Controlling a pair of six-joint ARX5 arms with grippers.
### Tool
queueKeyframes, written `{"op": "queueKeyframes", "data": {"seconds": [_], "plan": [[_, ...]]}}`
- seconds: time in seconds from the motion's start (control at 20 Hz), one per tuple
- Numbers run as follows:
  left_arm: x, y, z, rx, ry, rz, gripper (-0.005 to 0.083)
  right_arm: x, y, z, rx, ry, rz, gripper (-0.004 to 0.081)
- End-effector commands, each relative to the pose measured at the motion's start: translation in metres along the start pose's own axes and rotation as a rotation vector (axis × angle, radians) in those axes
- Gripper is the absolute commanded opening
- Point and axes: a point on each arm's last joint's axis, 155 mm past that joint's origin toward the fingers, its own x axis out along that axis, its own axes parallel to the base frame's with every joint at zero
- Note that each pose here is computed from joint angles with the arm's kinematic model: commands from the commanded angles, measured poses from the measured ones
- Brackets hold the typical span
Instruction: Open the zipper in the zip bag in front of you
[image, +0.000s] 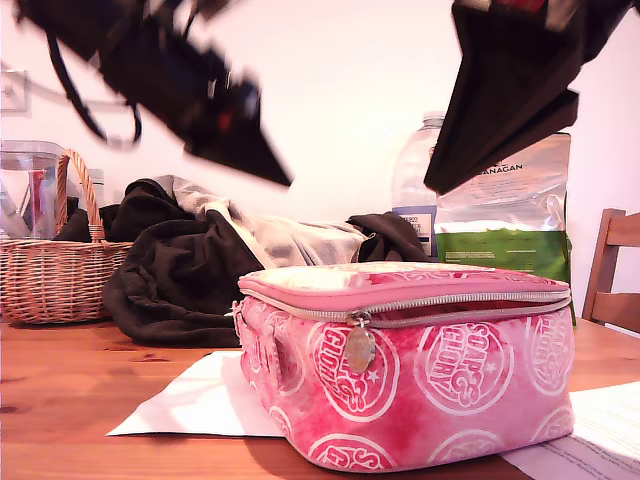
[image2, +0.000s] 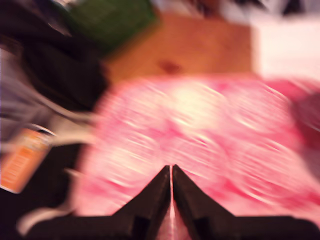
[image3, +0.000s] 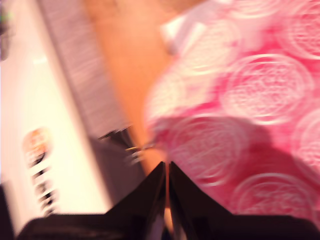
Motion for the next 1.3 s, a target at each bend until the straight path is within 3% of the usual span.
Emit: {"op": "queueKeyframes", "data": {"seconds": [0.0, 0.2, 0.4, 0.6, 0.75, 0.95, 1.25], "plan": [[0.017, -0.001, -0.011, 0.028, 0.003, -0.015, -0.0020, 0.006, -0.008, -0.002, 0.039, 0.006, -0.033, -0.0013], [0.037, 0.022, -0.019, 0.009, -0.004, -0.006, -0.0021, 0.016, -0.024, -0.003, 0.145, 0.020, -0.091, -0.0013], [0.041, 0.043, -0.030, -0.028, 0.040, 0.012, -0.0021, 0.027, -0.042, -0.026, 0.200, 0.104, -0.168, -0.0013], [0.045, 0.026, -0.054, -0.078, 0.125, -0.076, -0.0021, 0.042, -0.055, -0.051, 0.231, 0.193, -0.176, -0.0013], [0.055, 0.008, -0.066, -0.090, 0.149, -0.143, -0.0021, 0.047, -0.060, -0.055, 0.222, 0.208, -0.176, -0.0013], [0.065, 0.003, -0.095, -0.100, 0.247, -0.126, -0.0021, 0.046, -0.059, -0.058, 0.199, 0.225, -0.170, -0.0013], [0.051, -0.014, -0.135, -0.156, 0.422, -0.169, -0.0021, 0.039, -0.081, -0.065, 0.191, 0.239, -0.239, -0.0013]]}}
